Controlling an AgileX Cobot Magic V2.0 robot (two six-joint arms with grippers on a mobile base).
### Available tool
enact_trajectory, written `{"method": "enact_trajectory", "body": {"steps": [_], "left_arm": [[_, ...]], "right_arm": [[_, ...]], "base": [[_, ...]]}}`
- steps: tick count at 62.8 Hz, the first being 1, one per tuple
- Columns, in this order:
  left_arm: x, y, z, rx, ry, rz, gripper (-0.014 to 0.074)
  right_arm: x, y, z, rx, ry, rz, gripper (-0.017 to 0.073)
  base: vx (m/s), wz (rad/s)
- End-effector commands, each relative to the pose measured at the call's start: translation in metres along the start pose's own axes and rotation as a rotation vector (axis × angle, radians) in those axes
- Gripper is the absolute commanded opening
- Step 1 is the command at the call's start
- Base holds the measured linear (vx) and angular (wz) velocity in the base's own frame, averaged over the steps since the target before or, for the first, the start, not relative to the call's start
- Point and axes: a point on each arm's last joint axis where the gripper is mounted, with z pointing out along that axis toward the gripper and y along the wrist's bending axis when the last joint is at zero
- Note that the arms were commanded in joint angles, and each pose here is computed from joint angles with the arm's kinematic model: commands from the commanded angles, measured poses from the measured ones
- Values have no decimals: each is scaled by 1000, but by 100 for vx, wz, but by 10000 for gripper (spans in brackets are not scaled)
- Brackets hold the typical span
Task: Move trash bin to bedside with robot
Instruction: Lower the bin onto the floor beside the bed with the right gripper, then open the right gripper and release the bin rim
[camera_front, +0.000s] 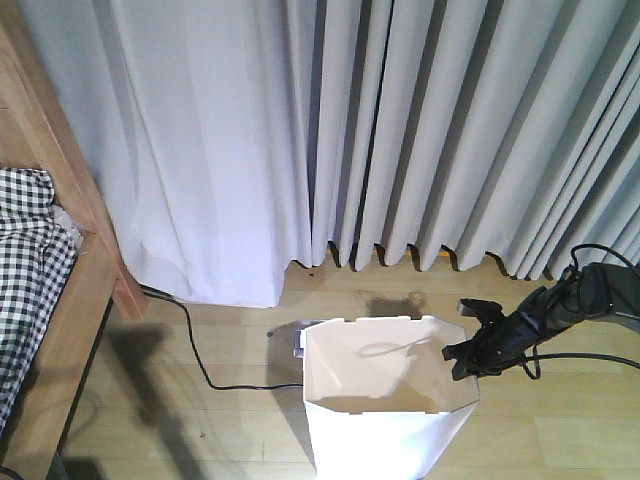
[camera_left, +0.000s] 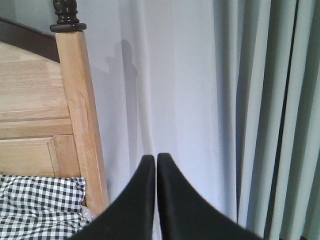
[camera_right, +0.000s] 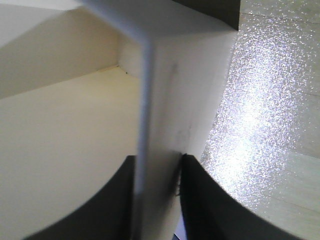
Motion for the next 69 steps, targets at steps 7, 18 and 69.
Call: {"method": "enact_trajectory", "body": {"steps": [7,18,69], "left_arm": [[-4,0,-1,7,-77,-23,-6],[-4,0,-1,7,-77,-23,-6],[-4,0,-1,7,-77,-23,-6]], "right_arm": [[-24,5,-30,0,-50,-48,375],[-25,3,-30,22,-55,-65,527],[-5,57,-149,318,-228,-133,540]], "base": [[0,0],[0,0],[0,0]]}}
